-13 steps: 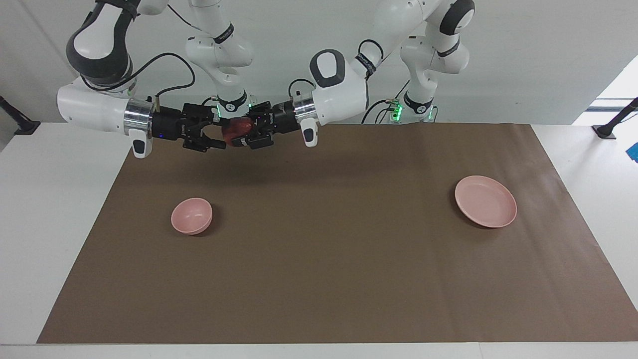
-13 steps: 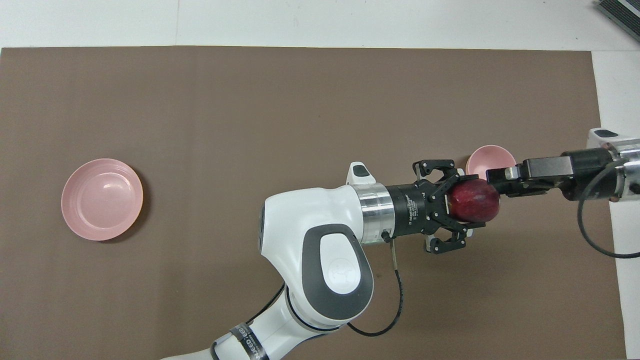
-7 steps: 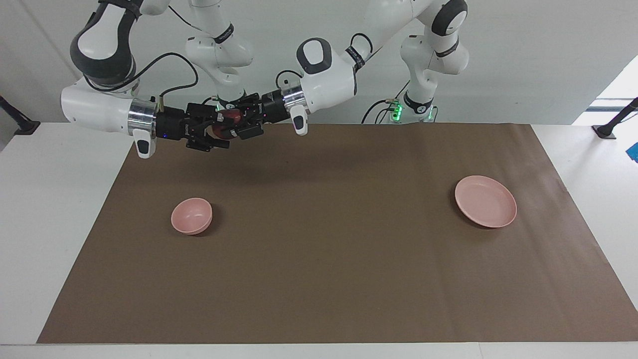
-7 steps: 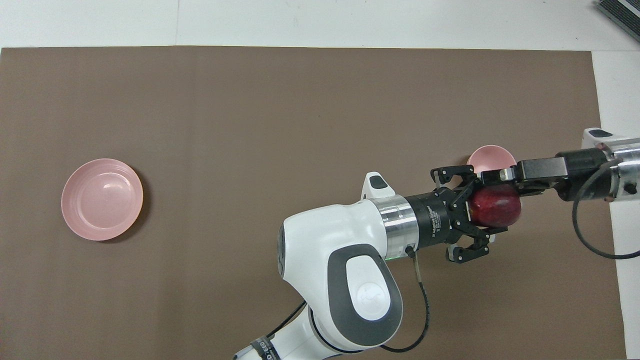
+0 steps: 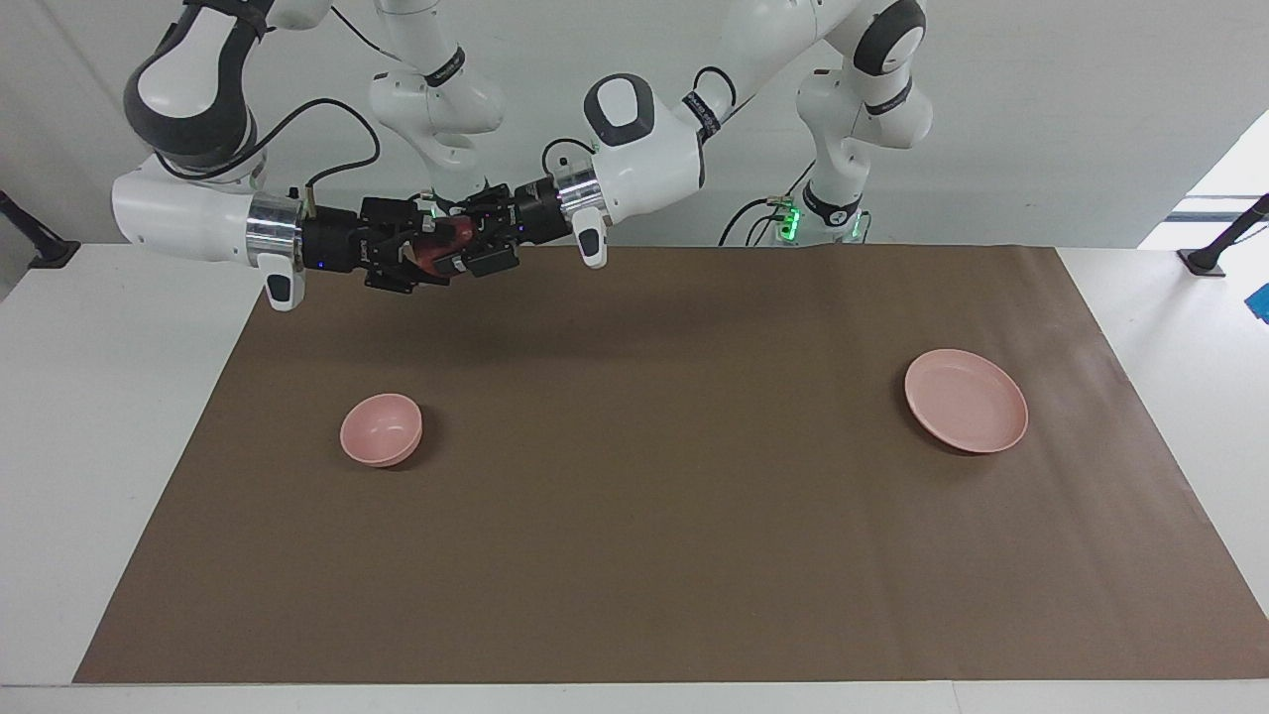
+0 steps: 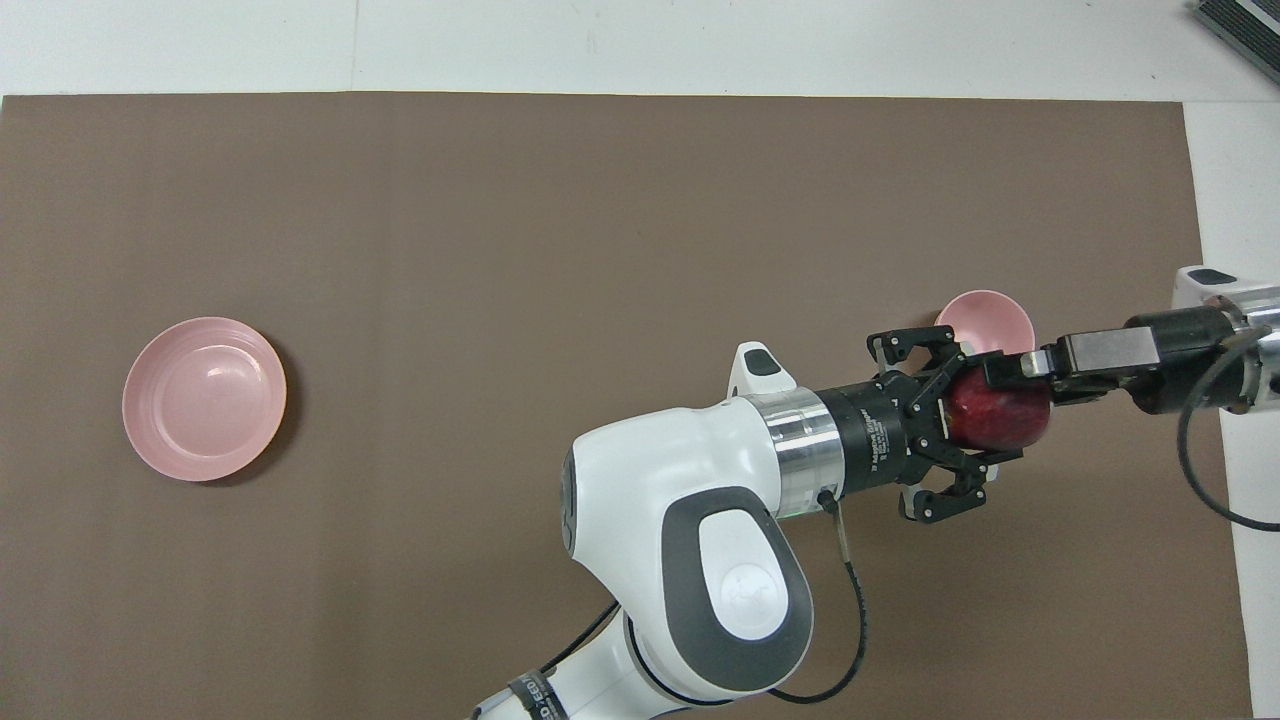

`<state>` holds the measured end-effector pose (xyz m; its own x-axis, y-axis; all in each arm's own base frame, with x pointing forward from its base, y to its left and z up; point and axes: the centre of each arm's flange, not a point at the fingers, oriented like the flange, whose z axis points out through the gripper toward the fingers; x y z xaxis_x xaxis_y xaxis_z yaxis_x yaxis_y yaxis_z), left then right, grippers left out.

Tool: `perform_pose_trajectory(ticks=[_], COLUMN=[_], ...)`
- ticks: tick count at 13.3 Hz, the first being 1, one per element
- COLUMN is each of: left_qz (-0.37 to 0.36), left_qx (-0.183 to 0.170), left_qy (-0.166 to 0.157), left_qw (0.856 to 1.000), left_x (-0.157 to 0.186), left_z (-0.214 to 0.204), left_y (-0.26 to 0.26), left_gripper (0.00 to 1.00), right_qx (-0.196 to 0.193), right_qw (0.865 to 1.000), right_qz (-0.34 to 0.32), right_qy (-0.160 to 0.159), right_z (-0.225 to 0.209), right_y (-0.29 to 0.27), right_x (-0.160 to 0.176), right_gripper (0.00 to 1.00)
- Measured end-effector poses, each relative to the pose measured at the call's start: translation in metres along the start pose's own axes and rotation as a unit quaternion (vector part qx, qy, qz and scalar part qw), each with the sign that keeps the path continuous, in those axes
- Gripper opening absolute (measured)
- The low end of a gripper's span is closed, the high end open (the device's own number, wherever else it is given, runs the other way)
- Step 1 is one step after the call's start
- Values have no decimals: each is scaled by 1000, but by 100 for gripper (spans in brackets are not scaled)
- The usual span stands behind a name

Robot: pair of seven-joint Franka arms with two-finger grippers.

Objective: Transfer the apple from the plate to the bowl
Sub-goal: 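Grasp the apple with the right gripper from the left gripper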

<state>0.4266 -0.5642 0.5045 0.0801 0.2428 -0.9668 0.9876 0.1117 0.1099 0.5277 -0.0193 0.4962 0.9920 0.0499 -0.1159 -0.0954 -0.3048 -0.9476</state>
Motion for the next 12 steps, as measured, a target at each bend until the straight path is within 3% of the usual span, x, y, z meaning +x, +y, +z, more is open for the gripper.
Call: perform_pose_trajectory(ticks=[12], left_qz=[-1], left_qx=[-2], left_qy=[1], left_qw=[1000], left_x=[1], left_z=[0], left_y=[1], left_gripper=[77], right_qx=[1], right_qw=[1000], right_qz=[3], right_qy=[-25], right_z=[3], right_y=[2], right_x=[-6], right_gripper=[100])
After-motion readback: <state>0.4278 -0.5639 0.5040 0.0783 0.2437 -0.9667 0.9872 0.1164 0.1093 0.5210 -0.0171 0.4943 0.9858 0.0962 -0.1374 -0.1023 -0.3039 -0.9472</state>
